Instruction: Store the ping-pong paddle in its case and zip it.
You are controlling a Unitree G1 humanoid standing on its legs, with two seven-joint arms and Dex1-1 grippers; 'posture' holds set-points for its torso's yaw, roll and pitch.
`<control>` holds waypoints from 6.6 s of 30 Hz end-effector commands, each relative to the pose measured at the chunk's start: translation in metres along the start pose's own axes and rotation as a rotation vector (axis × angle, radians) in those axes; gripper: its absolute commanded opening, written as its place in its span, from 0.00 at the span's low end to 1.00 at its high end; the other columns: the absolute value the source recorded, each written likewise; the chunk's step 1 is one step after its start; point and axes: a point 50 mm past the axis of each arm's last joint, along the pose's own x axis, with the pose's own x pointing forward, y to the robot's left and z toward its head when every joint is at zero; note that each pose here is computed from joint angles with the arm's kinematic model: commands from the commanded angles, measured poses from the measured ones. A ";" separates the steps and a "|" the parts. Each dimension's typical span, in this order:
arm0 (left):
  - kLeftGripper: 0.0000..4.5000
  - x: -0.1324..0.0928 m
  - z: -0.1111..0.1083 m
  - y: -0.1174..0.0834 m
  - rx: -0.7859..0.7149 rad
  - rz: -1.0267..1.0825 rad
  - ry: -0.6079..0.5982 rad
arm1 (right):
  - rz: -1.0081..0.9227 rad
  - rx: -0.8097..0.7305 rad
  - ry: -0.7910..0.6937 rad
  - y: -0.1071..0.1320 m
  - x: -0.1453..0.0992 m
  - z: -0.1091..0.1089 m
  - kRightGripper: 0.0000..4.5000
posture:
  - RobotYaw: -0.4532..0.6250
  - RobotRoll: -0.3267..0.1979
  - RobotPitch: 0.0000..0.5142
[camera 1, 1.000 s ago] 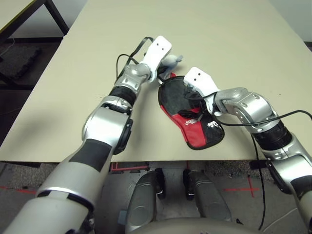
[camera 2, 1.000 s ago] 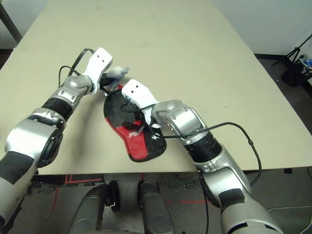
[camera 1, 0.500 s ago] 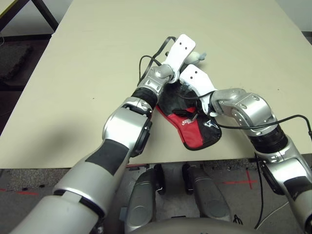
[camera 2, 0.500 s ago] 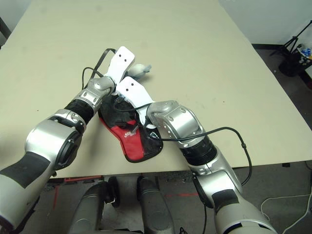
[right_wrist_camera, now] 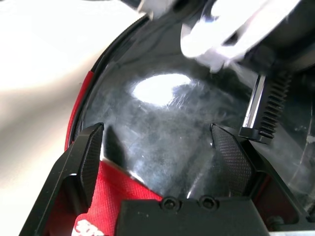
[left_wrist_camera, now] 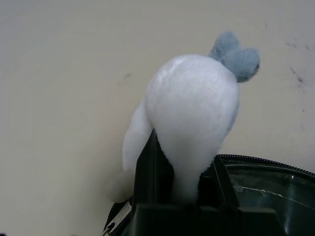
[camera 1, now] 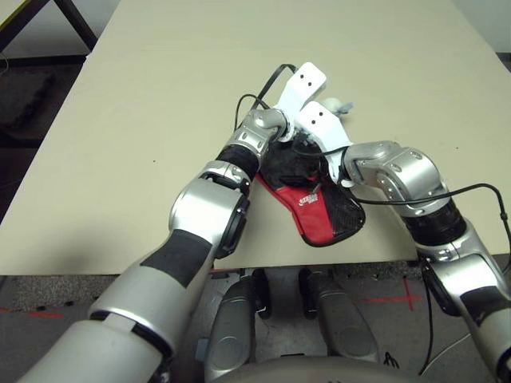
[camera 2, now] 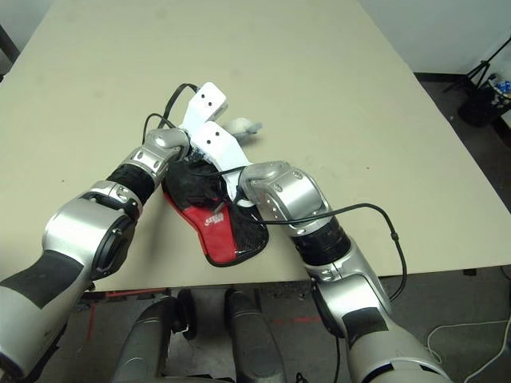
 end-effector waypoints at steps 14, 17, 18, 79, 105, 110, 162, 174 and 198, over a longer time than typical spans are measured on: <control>1.00 -0.029 0.036 0.043 0.078 0.003 -0.083 | 0.145 0.053 0.182 0.004 -0.050 -0.039 1.00 | 0.29 0.62 0.38; 1.00 -0.035 0.038 0.049 0.070 0.017 -0.091 | 0.156 0.061 0.177 -0.001 -0.064 -0.034 1.00 | 0.30 0.62 0.37; 1.00 -0.037 0.037 0.052 0.068 0.013 -0.085 | 0.120 0.065 0.150 -0.010 -0.068 -0.027 1.00 | 0.30 0.62 0.36; 1.00 -0.036 -0.028 -0.017 -0.076 -0.396 0.144 | -0.718 -0.476 0.045 -0.131 0.004 0.039 0.00 | 0.38 0.62 0.48; 1.00 -0.036 -0.030 -0.028 -0.065 -0.409 0.154 | -0.650 -0.504 0.029 -0.138 -0.028 0.073 0.76 | 0.33 0.62 0.63; 1.00 -0.035 -0.031 -0.035 -0.081 -0.420 0.149 | -0.645 -0.524 0.037 -0.138 -0.030 0.077 0.99 | 0.33 0.62 0.67; 1.00 -0.029 -0.048 -0.013 -0.022 -0.338 0.335 | -0.381 -0.350 0.298 -0.134 -0.068 -0.006 0.00 | 0.29 0.62 0.54; 1.00 -0.015 -0.047 -0.024 0.043 -0.382 0.435 | -0.378 -0.337 0.386 -0.114 -0.107 -0.027 0.00 | 0.24 0.62 0.53; 1.00 -0.009 -0.046 -0.030 0.064 -0.394 0.434 | -0.157 -0.197 0.582 -0.033 -0.187 -0.074 0.00 | 0.16 0.62 0.54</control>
